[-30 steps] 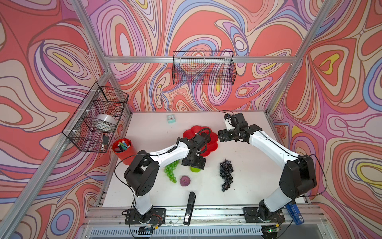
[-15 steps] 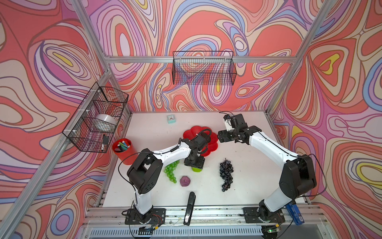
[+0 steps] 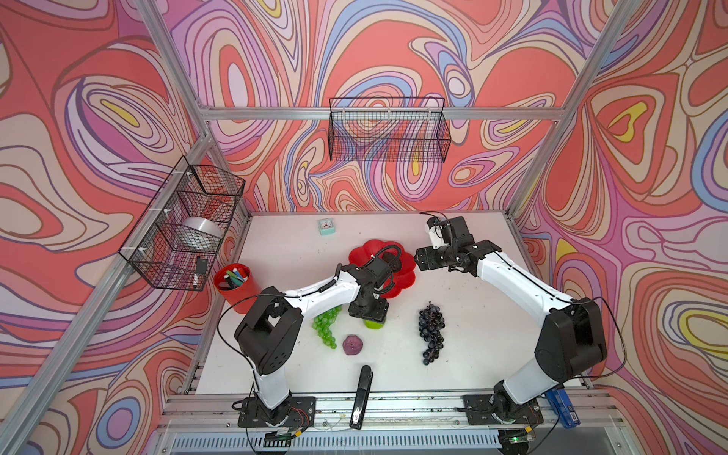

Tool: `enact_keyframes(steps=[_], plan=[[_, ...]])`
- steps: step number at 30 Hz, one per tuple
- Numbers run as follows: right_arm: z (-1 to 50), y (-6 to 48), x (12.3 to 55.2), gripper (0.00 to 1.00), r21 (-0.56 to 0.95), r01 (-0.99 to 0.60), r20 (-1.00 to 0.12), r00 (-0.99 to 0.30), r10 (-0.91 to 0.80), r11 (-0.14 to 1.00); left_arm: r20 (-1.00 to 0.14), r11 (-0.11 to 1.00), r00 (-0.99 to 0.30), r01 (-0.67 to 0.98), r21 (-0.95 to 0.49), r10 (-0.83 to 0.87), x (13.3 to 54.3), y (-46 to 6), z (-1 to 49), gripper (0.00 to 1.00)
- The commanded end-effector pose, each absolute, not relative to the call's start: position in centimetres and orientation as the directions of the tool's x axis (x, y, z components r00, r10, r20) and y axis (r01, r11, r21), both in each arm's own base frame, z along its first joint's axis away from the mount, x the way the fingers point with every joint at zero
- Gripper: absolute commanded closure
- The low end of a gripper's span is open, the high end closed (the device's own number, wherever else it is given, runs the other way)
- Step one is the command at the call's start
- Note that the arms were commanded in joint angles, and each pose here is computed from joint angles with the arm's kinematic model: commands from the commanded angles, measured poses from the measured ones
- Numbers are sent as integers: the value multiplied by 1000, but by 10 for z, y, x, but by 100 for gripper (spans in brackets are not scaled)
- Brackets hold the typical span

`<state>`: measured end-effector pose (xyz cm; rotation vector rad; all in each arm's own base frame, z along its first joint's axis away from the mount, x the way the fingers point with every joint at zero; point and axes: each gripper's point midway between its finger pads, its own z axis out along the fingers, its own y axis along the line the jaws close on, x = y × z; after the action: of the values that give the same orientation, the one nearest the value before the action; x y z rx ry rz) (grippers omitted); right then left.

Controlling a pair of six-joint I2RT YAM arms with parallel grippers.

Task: Arrange fruit in a fruit bowl
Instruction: Pick up the fruit from the center of the table, then place the fruit in the fruit bowl.

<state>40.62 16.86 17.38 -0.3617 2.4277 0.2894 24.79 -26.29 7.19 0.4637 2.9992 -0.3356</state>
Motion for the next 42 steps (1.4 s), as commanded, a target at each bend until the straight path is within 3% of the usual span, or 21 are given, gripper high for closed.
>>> enact_keyframes(steps=[1,10,17,23,42], plan=[[184,170,407,18,122,-333,-670,-723,-170,935,-149,916,-939,338,-217,311,243,-256,113,60],[188,173,413,19,120,-340,-685,-709,-170,933,-267,903,-926,336,-267,266,308,-275,161,61],[190,175,413,20,126,-347,-690,-704,-169,929,-298,931,-940,251,-264,168,382,-269,145,61],[191,173,411,19,98,-372,-696,-688,-204,923,-292,941,-936,263,-212,196,422,-280,123,62],[187,171,407,20,79,-381,-680,-697,-230,921,-293,973,-947,177,-145,129,458,-270,87,59]])
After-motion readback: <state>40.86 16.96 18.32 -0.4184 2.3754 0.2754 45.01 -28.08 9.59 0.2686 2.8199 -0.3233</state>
